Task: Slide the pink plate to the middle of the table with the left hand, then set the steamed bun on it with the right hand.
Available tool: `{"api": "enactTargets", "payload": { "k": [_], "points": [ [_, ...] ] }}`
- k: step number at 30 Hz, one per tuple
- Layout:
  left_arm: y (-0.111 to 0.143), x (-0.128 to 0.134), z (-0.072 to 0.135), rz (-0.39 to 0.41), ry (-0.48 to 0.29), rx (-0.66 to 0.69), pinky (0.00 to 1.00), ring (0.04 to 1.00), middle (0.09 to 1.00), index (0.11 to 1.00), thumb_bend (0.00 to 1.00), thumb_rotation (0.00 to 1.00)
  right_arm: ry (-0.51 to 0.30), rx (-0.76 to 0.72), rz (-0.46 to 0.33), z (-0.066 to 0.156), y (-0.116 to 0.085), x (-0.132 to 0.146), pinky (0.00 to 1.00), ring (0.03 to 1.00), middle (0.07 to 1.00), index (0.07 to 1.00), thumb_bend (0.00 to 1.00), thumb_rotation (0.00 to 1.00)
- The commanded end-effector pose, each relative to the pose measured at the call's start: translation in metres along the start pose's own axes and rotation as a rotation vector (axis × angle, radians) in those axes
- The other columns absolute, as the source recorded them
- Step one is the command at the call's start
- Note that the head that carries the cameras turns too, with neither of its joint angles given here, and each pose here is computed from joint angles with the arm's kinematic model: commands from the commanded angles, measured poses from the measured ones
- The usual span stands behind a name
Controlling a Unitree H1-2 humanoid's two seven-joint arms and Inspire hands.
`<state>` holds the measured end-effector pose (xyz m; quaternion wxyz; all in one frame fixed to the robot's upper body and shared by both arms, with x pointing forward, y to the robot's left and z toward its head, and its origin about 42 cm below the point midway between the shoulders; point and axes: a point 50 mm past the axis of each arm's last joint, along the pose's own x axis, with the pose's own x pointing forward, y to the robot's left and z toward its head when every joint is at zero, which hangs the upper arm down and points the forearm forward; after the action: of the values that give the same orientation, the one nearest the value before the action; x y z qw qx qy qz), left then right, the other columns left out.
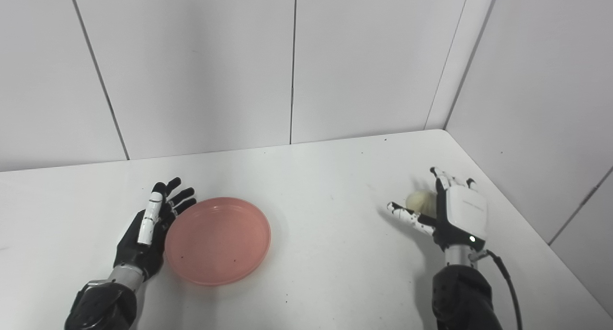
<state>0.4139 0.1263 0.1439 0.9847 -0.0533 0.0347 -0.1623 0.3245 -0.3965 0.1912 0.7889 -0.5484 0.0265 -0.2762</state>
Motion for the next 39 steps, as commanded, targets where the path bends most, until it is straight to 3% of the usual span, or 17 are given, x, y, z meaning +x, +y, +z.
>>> {"api": "enactTargets", "payload": {
  "k": [1,10,22,31,39],
  "points": [
    [0.0,0.001,-0.006,-0.012,0.034,0.02,0.85,0.863,0.861,0.911,0.59,0.95,-0.011,-0.011,-0.05,0.007,-0.023,0.015,0.89,0.784,0.806,0.835,0.99,0.78],
    [0.0,0.003,-0.008,-0.01,0.037,0.011,0.84,0.861,0.864,0.914,0.59,0.94,0.023,-0.039,0.013,0.009,-0.033,0.023,0.86,0.763,0.79,0.791,1.0,0.81],
    [0.001,0.001,-0.008,-0.012,0.037,0.012,0.86,0.87,0.866,0.92,0.6,0.95,0.069,-0.056,0.079,0.0,-0.041,0.035,0.93,0.815,0.819,0.789,1.0,0.78],
    [0.003,-0.002,-0.009,-0.012,0.047,0.014,0.86,0.867,0.862,0.917,0.59,0.95,0.09,-0.124,0.087,-0.001,-0.03,0.044,1.0,0.871,0.848,0.799,1.0,0.8],
    [0.002,-0.002,-0.01,-0.016,0.047,0.007,0.86,0.865,0.863,0.917,0.6,0.94,0.116,-0.139,0.125,-0.009,-0.018,0.047,0.99,0.884,0.856,0.81,1.0,0.78]
  ]
}}
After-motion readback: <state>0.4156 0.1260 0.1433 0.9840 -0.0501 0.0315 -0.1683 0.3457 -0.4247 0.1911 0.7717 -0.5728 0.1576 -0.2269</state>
